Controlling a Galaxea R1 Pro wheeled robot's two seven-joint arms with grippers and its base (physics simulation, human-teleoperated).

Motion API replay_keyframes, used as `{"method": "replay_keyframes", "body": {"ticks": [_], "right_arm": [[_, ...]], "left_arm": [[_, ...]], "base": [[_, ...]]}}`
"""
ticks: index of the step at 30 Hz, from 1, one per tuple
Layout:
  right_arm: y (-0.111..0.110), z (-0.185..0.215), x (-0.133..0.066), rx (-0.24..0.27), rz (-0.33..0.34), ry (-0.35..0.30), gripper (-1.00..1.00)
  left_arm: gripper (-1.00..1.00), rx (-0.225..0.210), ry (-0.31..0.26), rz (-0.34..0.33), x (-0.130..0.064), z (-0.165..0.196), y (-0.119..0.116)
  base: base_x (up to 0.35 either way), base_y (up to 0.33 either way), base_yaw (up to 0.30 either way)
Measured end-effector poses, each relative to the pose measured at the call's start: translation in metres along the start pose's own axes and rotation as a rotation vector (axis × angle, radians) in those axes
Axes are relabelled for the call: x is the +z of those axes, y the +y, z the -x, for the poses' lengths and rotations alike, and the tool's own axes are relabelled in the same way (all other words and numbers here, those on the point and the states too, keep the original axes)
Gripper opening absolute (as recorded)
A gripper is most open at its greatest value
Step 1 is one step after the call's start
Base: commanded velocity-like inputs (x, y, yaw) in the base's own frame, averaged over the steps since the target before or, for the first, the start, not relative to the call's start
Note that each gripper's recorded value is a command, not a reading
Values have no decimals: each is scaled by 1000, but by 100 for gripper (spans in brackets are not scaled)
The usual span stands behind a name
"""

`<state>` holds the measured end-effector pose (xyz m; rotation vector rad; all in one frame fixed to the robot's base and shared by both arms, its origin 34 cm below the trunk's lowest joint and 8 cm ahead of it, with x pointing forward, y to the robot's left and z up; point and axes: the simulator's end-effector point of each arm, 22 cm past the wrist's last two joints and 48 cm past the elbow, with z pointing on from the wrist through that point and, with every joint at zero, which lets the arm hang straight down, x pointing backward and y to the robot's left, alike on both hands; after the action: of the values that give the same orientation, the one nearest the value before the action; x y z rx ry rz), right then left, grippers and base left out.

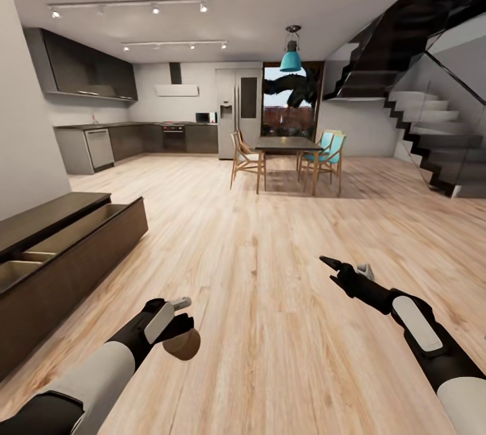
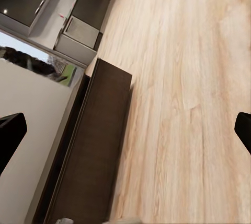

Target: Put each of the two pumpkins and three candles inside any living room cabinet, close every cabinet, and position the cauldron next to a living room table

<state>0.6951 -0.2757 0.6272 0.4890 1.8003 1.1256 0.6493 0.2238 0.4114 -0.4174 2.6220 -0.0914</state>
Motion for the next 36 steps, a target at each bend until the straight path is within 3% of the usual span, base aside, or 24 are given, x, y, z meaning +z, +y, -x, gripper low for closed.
{"method": "replay_keyframes", "body": {"ticks": [16,21,36], "right_arm": [[-7,-2,2,24,-6,3,100],[-12,-5,3,28,-12,7,100],[14,11,0,18,6,-5,100]], "left_arm": [[-100,7,10,5,5,-4,1],[-100,6,17,7,9,-6,2],[-100,9,-4,-12,-15,11,-12]], "base": [[292,0,0],[44,0,0],[2,0,0]]}}
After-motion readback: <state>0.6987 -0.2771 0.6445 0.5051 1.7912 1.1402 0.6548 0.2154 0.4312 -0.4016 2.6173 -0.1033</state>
